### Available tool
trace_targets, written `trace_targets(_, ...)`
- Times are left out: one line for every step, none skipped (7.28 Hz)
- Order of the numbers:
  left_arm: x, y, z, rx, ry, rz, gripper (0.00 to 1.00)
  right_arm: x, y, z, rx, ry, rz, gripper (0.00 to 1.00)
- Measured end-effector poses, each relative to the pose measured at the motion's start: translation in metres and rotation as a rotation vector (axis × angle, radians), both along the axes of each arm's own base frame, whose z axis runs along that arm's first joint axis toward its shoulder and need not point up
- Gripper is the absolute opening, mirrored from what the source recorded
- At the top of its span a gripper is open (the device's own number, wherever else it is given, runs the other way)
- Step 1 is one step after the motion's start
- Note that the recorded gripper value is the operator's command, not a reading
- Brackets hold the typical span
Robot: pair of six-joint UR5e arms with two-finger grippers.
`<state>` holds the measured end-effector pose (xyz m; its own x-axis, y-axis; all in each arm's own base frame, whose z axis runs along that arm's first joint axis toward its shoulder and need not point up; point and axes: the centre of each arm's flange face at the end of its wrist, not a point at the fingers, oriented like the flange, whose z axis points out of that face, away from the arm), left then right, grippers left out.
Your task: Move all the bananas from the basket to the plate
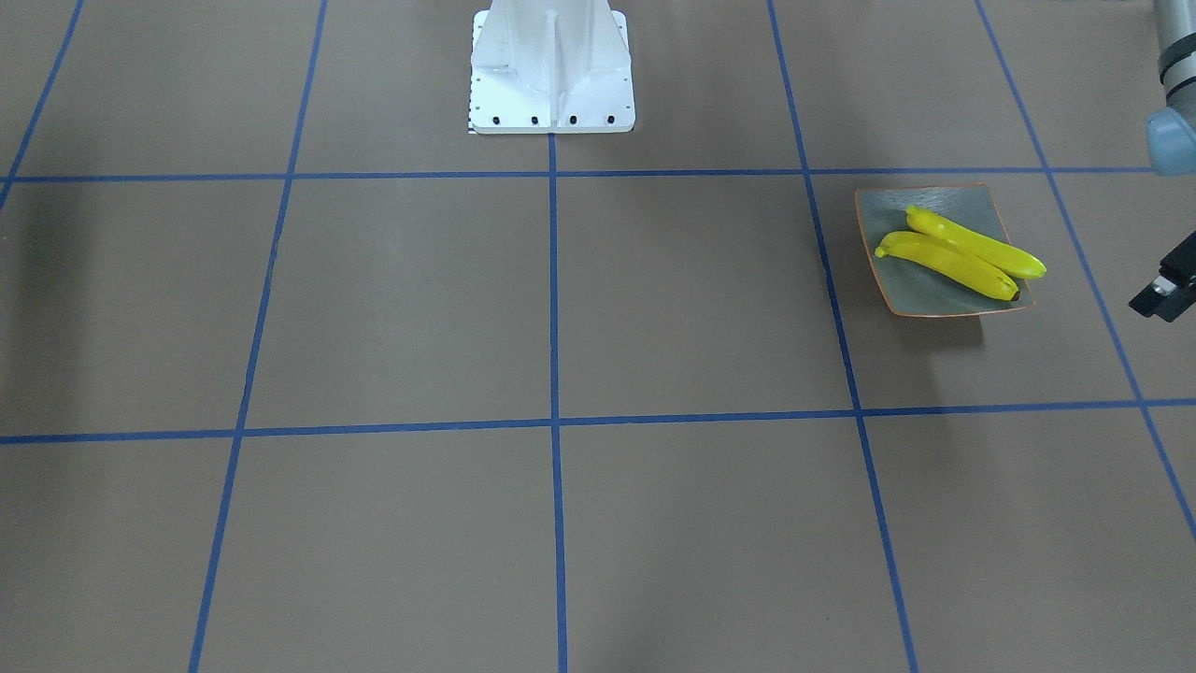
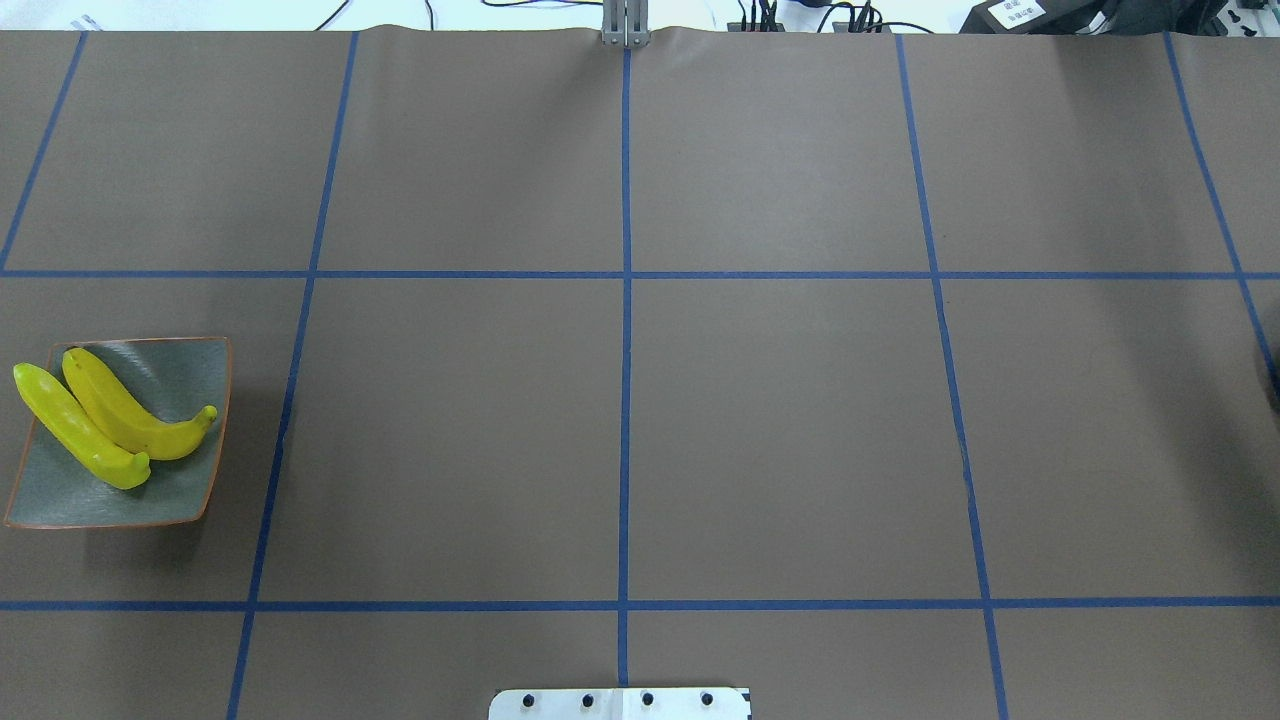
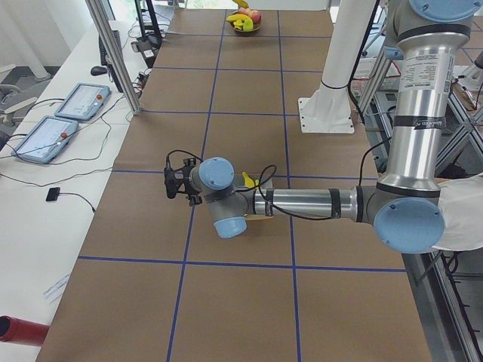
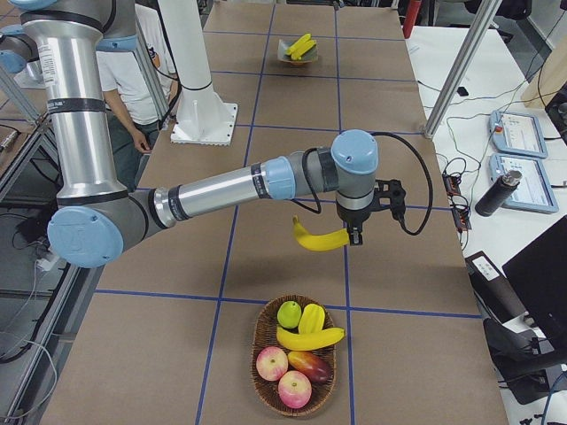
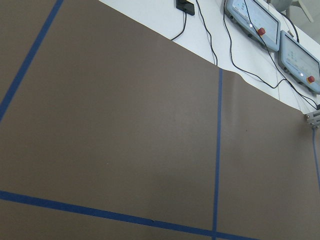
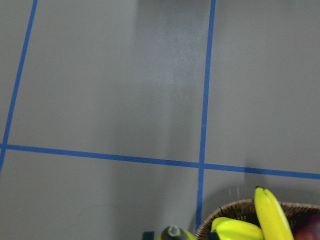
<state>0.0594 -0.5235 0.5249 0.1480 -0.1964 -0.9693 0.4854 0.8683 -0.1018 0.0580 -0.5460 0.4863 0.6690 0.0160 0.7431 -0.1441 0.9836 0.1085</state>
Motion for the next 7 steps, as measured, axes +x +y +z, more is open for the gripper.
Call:
trace_targets(0.015,-0.014,-0.023,-0.041,0.052,0.000,1.00,-0.034,-0.020,-0.032,-0.049,-0.026,0.035,0.00)
trace_targets(0.032,-0.029,-0.050,-0.082,0.102,0.003,1.00,-0.075,-0.037,-0.064,-0.096,-0.052,0.059,0.00)
trace_targets(0.046,-0.045,-0.080,-0.130,0.146,0.005,1.00,-0.119,-0.050,-0.097,-0.144,-0.081,0.082,0.00)
trace_targets(0.060,-0.062,-0.112,-0.189,0.185,0.005,1.00,-0.160,-0.057,-0.130,-0.202,-0.115,0.114,0.00)
trace_targets(0.079,-0.074,-0.141,-0.254,0.219,0.012,1.00,-0.198,-0.058,-0.160,-0.257,-0.154,0.151,0.00)
trace_targets(0.108,-0.081,-0.173,-0.321,0.255,0.009,1.00,-0.233,-0.056,-0.187,-0.298,-0.187,0.193,0.00)
trace_targets(0.143,-0.078,-0.208,-0.374,0.283,-0.008,1.00,-0.266,-0.053,-0.207,-0.326,-0.213,0.238,0.00)
